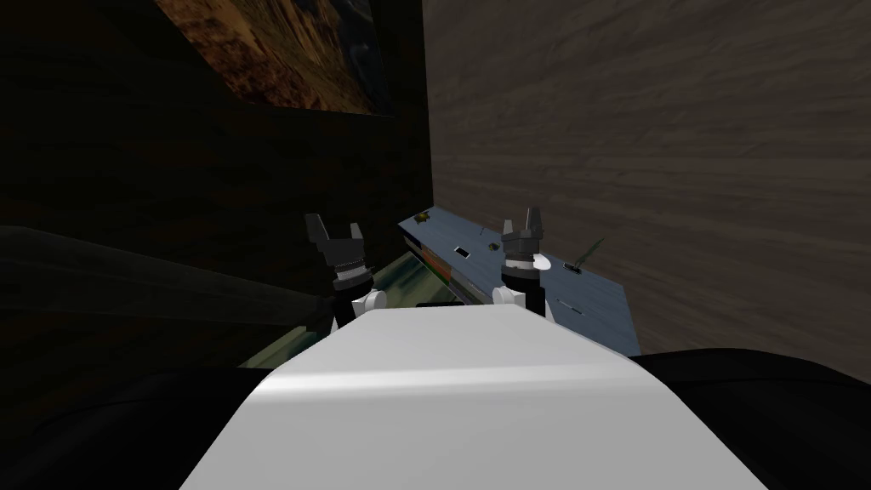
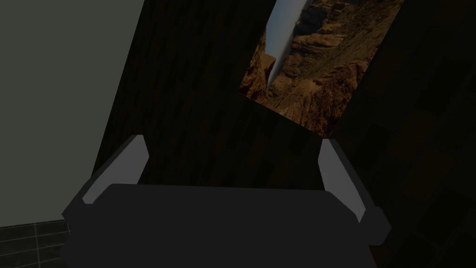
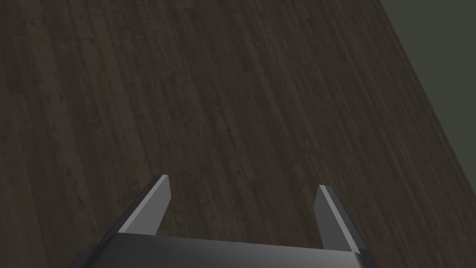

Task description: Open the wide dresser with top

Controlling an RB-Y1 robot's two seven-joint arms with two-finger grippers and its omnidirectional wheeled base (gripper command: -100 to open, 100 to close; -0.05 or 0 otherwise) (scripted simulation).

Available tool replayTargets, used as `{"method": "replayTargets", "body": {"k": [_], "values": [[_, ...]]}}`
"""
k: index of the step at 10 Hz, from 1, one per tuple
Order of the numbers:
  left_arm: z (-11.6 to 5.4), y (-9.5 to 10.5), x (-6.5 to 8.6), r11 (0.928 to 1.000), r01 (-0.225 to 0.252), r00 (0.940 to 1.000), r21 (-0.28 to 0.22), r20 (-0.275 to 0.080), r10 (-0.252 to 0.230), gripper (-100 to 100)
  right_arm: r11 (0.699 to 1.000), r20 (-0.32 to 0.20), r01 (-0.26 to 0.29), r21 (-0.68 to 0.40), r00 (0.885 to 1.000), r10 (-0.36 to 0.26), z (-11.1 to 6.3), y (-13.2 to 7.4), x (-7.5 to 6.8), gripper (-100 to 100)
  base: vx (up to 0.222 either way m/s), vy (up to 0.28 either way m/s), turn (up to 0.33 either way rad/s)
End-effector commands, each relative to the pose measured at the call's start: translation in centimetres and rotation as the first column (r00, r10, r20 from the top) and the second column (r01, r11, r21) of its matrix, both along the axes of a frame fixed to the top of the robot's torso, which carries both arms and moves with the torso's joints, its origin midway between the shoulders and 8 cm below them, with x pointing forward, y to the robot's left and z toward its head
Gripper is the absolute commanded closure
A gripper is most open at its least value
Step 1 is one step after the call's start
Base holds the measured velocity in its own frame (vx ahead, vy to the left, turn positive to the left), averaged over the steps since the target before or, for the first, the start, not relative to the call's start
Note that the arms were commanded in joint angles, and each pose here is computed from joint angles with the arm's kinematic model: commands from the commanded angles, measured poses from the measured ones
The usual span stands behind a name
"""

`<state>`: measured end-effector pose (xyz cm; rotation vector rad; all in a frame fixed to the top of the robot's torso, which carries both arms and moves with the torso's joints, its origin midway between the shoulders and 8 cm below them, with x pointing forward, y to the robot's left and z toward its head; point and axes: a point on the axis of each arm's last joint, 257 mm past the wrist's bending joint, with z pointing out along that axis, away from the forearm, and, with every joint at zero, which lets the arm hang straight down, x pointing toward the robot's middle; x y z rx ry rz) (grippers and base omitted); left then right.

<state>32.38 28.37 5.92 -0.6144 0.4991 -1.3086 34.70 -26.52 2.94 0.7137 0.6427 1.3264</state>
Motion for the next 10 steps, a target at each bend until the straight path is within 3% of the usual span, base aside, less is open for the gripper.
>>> {"method": "replayTargets", "body": {"k": [1,9,10], "values": [[0.00,0.00,0.00,1.0000,0.000,1.0000,0.000,0.000,0.000,0,1.000,0.000,0.000,0.000,1.000,0.000,0.00,0.00,0.00,0,0.000,0.000,0.000],[0.01,0.00,-0.01,1.0000,0.000,1.0000,0.000,0.000,0.000,0,1.000,0.000,0.000,0.000,1.000,0.000,0.02,0.00,-0.01,0,0.000,0.000,0.000],[0.01,0.00,-0.01,1.0000,0.000,1.0000,0.000,0.000,0.000,0,0.999,-0.033,-0.019,-0.038,0.999,0.018,-0.91,0.69,0.62,-100,0.019,0.016,0.003]]}}
